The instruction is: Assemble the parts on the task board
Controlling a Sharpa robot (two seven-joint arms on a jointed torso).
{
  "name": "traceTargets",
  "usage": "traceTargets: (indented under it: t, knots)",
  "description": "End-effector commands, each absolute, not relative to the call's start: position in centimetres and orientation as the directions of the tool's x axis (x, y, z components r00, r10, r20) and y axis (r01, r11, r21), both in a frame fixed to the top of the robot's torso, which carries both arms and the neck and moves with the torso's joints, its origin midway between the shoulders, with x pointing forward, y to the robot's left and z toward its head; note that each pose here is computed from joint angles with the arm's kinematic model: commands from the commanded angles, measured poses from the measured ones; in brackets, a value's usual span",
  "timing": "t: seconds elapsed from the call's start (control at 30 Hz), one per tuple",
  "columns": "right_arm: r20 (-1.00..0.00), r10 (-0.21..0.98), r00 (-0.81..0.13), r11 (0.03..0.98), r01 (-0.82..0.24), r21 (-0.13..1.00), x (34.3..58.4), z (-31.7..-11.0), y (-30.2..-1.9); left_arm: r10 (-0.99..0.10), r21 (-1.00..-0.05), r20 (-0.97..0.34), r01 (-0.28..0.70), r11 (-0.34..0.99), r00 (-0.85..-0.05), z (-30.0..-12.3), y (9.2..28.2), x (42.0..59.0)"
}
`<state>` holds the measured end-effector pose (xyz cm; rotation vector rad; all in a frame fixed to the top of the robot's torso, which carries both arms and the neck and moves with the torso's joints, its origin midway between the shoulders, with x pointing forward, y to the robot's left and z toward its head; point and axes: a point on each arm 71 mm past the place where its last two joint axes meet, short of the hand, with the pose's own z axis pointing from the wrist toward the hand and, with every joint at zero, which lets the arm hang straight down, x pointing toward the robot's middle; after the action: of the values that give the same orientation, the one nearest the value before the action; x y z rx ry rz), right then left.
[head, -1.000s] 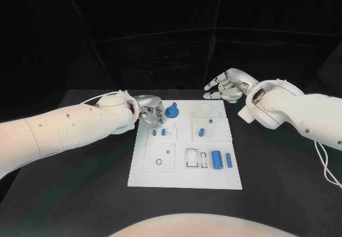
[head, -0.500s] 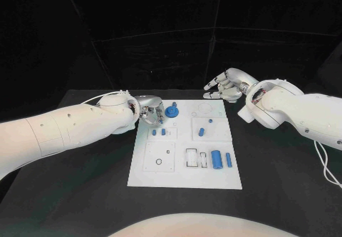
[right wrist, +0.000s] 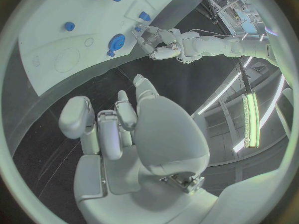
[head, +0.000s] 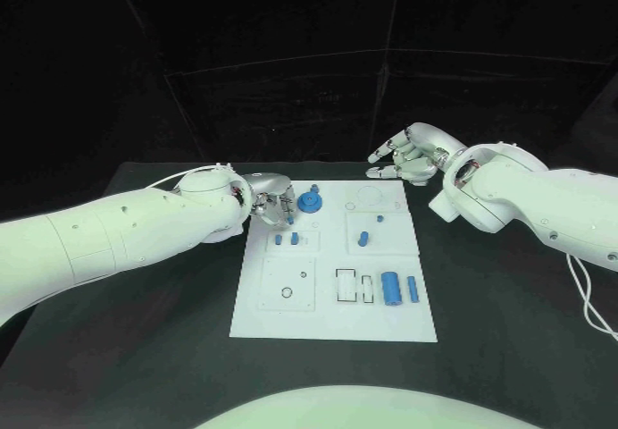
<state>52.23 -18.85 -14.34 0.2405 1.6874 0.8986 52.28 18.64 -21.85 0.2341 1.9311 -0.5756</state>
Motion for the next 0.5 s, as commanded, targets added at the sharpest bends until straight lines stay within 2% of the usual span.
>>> traceTargets:
  t: [0.03, 0.5]
  knots:
    - [-0.744, 0.582, -0.330, 0.683, -0.298, 0.667, 52.2, -14.2, -18.8, -0.095, -0.283, -0.898, 0.400, 0.872, -0.429, -21.9, 18.8, 52.3]
    - [-0.746, 0.577, -0.332, 0.693, -0.284, 0.663, 52.4, -14.4, -19.2, -0.129, -0.299, -0.902, 0.379, 0.876, -0.413, -21.7, 19.8, 52.3]
